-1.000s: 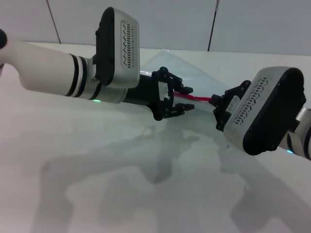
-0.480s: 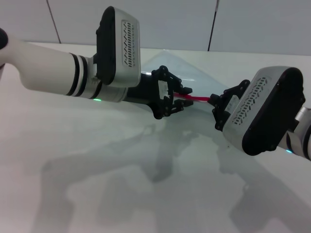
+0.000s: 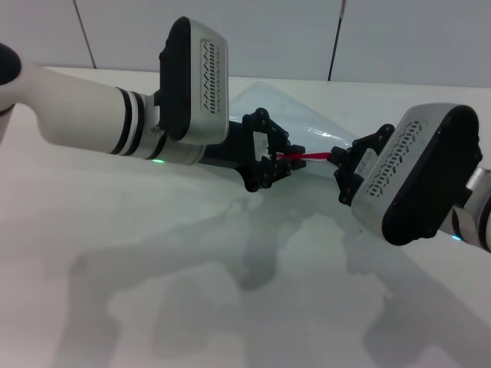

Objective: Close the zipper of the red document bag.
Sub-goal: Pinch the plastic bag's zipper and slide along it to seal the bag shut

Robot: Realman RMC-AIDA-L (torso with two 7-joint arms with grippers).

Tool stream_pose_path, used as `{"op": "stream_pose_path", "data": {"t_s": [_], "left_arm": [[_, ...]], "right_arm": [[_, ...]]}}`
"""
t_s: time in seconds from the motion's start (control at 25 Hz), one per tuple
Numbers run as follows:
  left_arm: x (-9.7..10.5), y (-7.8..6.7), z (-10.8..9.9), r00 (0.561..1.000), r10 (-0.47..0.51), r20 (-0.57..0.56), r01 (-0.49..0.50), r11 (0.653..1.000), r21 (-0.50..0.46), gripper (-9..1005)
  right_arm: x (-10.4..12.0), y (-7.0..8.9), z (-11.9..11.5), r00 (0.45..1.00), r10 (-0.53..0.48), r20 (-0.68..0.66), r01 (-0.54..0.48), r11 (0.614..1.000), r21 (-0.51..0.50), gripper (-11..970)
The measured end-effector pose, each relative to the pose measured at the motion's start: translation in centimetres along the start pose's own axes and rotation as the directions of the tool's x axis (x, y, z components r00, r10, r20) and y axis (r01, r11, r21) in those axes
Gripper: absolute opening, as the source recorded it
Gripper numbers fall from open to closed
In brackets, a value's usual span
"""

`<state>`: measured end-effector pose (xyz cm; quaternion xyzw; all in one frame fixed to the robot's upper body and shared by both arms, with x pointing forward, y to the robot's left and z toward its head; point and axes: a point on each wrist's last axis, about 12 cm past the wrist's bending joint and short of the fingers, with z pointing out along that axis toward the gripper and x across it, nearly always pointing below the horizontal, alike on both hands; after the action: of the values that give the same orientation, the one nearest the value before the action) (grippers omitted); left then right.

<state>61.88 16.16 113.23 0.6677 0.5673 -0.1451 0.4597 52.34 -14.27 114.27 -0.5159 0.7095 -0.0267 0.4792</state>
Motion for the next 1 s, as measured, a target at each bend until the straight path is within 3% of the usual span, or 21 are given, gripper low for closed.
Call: {"op": "stream_pose_path", "data": {"t_s": [1.0], "left_arm": [[0.01, -0.03, 0.03, 1.000, 0.004, 0.002, -0.004, 1.000, -0.010, 81]], "right_arm": [[0.03, 0.00, 0.01, 1.000, -0.006, 0.001, 0.006, 1.000, 0.001, 40]]}}
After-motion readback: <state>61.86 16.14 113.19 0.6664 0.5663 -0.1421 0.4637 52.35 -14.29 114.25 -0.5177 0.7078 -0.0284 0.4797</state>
